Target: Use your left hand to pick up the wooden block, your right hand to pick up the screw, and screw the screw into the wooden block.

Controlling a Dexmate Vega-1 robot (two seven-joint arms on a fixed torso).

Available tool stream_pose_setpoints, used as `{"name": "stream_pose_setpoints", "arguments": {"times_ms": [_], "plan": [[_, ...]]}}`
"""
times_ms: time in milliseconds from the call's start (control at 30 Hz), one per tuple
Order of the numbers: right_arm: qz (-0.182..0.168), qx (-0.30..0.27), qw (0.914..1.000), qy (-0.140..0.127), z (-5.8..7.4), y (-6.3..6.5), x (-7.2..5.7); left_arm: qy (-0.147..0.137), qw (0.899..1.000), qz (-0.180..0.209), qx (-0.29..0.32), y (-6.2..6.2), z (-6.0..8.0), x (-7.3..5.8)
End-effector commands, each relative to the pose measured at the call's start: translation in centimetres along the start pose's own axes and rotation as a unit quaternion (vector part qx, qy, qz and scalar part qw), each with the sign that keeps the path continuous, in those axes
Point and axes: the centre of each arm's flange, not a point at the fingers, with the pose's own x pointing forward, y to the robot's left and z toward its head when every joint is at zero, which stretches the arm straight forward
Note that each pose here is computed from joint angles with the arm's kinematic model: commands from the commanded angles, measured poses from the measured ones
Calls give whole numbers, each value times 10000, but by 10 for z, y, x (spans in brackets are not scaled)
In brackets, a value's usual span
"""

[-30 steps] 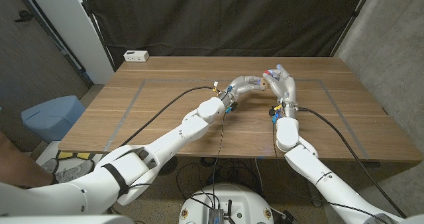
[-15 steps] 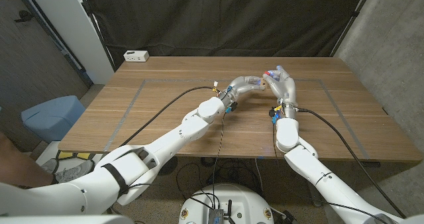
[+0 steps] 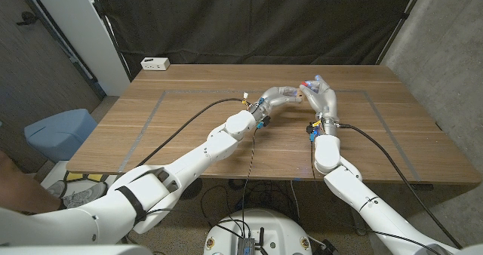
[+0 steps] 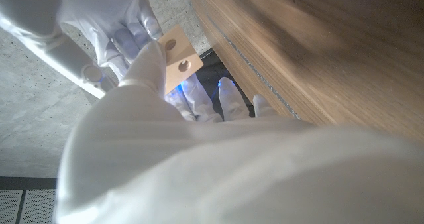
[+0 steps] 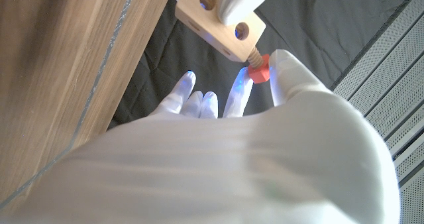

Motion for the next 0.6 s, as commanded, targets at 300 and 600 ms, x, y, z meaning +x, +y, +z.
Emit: {"name": "stream_pose_setpoints", "arguments": {"times_ms": [300,600], "plan": [[-5,1,10000,28,-2,-2,-2,-11,10000,-29,-8,-4,0,1],[1,3,10000,35,-4,-3,-3,-13,10000,-45,-3,-4,1,3]]}}
